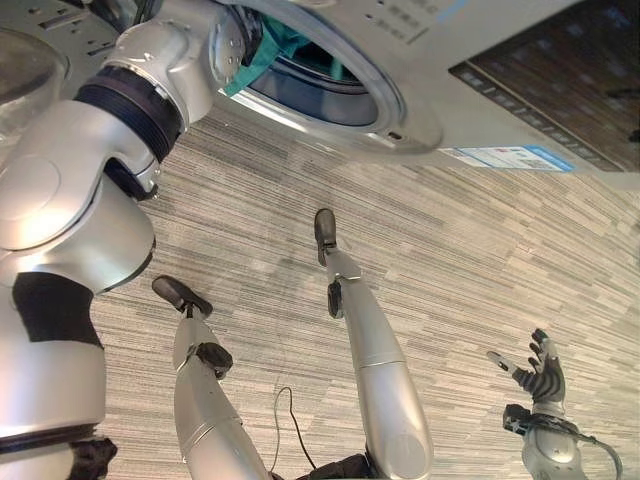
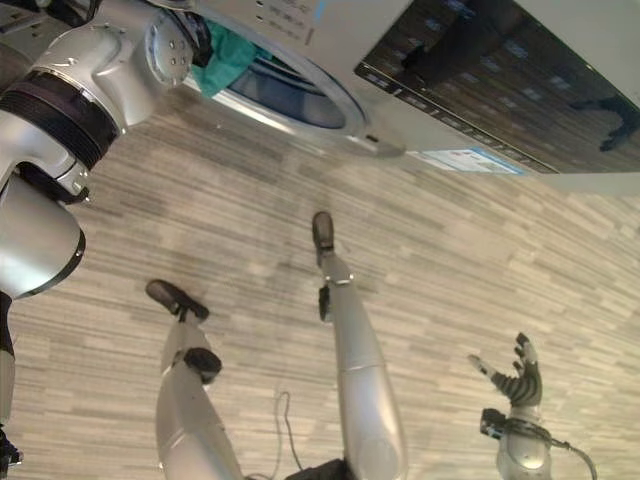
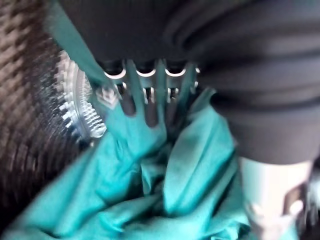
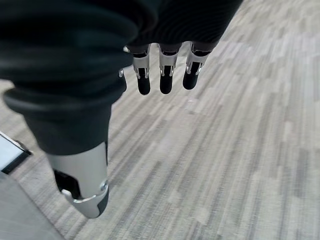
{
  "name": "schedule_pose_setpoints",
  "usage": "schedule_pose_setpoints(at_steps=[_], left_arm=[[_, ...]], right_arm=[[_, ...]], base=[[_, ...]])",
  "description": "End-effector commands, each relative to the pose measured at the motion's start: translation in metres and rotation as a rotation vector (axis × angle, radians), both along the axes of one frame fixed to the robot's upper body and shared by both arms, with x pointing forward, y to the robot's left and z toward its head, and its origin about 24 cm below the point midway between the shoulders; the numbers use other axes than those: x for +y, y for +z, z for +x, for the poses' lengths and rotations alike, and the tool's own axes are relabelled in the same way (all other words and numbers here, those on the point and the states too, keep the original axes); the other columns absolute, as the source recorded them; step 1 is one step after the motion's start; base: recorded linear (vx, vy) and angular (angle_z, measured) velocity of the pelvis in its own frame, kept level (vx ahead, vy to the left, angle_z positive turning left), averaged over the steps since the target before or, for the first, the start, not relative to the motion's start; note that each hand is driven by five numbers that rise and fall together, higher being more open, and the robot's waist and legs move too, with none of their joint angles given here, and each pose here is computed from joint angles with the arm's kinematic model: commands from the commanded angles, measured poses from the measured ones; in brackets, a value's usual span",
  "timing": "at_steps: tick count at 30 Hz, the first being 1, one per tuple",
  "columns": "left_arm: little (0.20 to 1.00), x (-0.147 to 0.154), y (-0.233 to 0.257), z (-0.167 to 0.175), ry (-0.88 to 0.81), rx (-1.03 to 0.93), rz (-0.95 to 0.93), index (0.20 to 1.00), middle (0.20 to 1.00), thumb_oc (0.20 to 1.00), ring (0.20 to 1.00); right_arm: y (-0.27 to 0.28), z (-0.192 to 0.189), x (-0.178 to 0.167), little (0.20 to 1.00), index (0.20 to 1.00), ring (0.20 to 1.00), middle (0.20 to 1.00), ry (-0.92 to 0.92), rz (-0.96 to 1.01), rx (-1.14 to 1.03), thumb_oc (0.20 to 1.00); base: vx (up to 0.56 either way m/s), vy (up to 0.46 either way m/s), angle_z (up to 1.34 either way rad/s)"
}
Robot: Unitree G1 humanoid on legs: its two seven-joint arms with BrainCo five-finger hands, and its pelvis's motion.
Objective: Grab the laundry basket,head to the washer,open it,put in the laundry and shut it.
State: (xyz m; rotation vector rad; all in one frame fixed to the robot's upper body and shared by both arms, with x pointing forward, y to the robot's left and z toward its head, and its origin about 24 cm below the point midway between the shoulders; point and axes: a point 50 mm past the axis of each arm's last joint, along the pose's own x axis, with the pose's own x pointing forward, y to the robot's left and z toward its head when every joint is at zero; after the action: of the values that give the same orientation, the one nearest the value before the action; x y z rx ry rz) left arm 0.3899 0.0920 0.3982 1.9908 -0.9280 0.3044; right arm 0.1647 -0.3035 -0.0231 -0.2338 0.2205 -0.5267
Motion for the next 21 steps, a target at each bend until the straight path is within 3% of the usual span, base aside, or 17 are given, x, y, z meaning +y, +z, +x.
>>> schedule_pose_setpoints(at_steps=[1, 5, 10, 15, 19, 21], left_arm=[[1.000, -0.019, 0.050, -0.030, 0.044, -0.283, 0.232, 1.000, 1.000, 1.000, 1.000], [1.000, -0.021, 0.039, -0.030, 0.111, -0.304, 0.512, 1.000, 1.000, 1.000, 1.000], [1.000, -0.010, 0.041, -0.031, 0.137, -0.361, 0.503, 1.000, 1.000, 1.000, 1.000], [1.000, -0.005, 0.036, -0.042, -0.017, -0.398, 0.293, 1.000, 1.000, 1.000, 1.000], [1.000, 0.018, -0.013, -0.042, -0.244, -0.189, -0.073, 1.000, 1.000, 1.000, 1.000], [1.000, 0.033, -0.070, -0.044, -0.364, 0.036, -0.219, 1.000, 1.000, 1.000, 1.000]], right_arm=[[0.004, -0.022, -0.024, 1.000, 1.000, 1.000, 1.000, -0.057, -0.044, 0.033, 1.000], [0.006, -0.028, -0.032, 1.000, 1.000, 1.000, 1.000, -0.073, -0.067, 0.054, 1.000], [0.010, -0.032, -0.035, 1.000, 1.000, 1.000, 1.000, -0.059, -0.101, 0.063, 1.000], [-0.001, -0.032, -0.021, 1.000, 1.000, 1.000, 1.000, -0.039, -0.069, 0.069, 1.000], [-0.019, -0.036, -0.007, 1.000, 1.000, 1.000, 1.000, -0.058, -0.025, 0.131, 1.000], [-0.024, -0.041, -0.009, 1.000, 1.000, 1.000, 1.000, -0.076, -0.035, 0.172, 1.000]], base=[[0.01, 0.019, 0.09], [0.01, 0.029, 0.01], [0.00, 0.048, -0.02], [0.00, 0.007, -0.01], [-0.01, 0.068, -0.03], [0.01, 0.124, 0.00]])
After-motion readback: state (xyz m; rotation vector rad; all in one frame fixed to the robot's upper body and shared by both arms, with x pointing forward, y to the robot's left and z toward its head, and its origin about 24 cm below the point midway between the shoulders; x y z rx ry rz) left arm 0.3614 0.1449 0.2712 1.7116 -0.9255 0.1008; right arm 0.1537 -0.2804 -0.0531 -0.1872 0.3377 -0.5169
